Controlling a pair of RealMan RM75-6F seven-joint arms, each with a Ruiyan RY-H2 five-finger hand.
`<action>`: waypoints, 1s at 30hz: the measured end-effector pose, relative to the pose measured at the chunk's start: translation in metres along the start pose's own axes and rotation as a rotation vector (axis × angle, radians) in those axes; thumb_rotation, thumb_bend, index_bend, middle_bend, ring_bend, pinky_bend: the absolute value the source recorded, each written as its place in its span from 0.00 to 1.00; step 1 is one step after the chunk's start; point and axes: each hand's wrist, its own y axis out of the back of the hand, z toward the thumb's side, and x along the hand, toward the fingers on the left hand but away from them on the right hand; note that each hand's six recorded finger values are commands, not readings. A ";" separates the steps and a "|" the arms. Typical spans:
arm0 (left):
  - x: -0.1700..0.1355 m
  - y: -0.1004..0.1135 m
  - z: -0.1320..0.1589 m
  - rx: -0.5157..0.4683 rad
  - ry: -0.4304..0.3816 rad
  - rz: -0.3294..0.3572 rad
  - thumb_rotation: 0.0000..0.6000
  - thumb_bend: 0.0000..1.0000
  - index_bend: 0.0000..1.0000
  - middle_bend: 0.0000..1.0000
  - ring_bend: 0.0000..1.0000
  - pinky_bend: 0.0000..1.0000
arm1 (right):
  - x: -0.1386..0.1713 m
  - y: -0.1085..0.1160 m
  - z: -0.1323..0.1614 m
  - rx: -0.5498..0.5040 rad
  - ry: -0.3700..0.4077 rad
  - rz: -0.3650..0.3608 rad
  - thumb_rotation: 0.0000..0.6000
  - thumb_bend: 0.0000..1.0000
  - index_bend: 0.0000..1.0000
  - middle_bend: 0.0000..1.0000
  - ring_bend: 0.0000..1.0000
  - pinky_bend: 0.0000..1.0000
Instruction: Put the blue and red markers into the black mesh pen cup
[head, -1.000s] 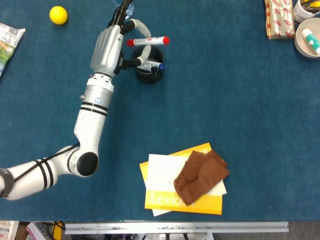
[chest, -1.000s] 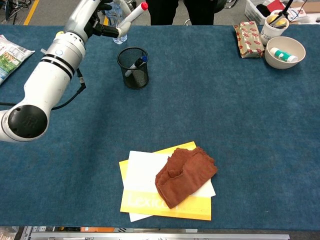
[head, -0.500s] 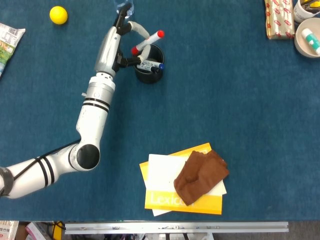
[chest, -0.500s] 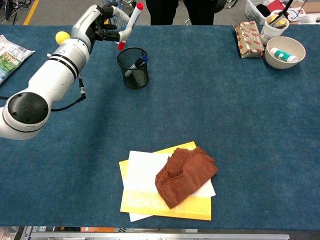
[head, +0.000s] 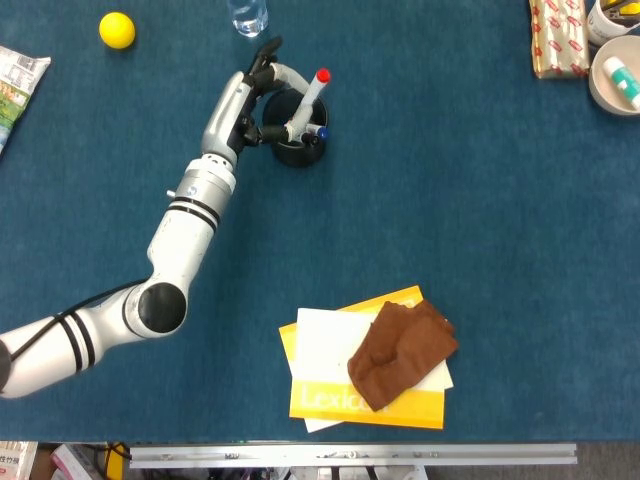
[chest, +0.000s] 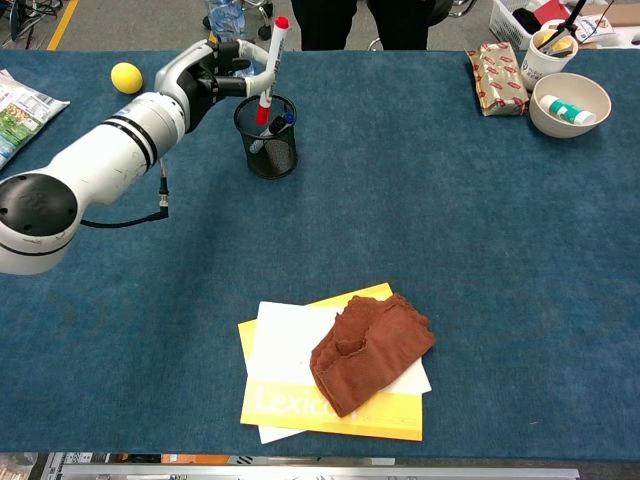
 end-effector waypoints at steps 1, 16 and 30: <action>0.000 -0.001 -0.001 -0.011 0.004 -0.006 1.00 0.42 0.62 0.00 0.00 0.13 | 0.000 0.000 0.000 0.000 0.000 -0.001 1.00 0.00 0.28 0.29 0.29 0.42; -0.002 0.002 -0.007 -0.008 0.003 -0.047 1.00 0.42 0.27 0.00 0.00 0.13 | 0.000 0.001 0.000 0.002 0.001 -0.003 1.00 0.00 0.28 0.29 0.29 0.42; -0.008 0.008 -0.003 0.005 -0.021 -0.062 1.00 0.32 0.09 0.00 0.00 0.13 | 0.000 0.001 0.000 0.001 0.001 -0.004 1.00 0.00 0.28 0.29 0.29 0.42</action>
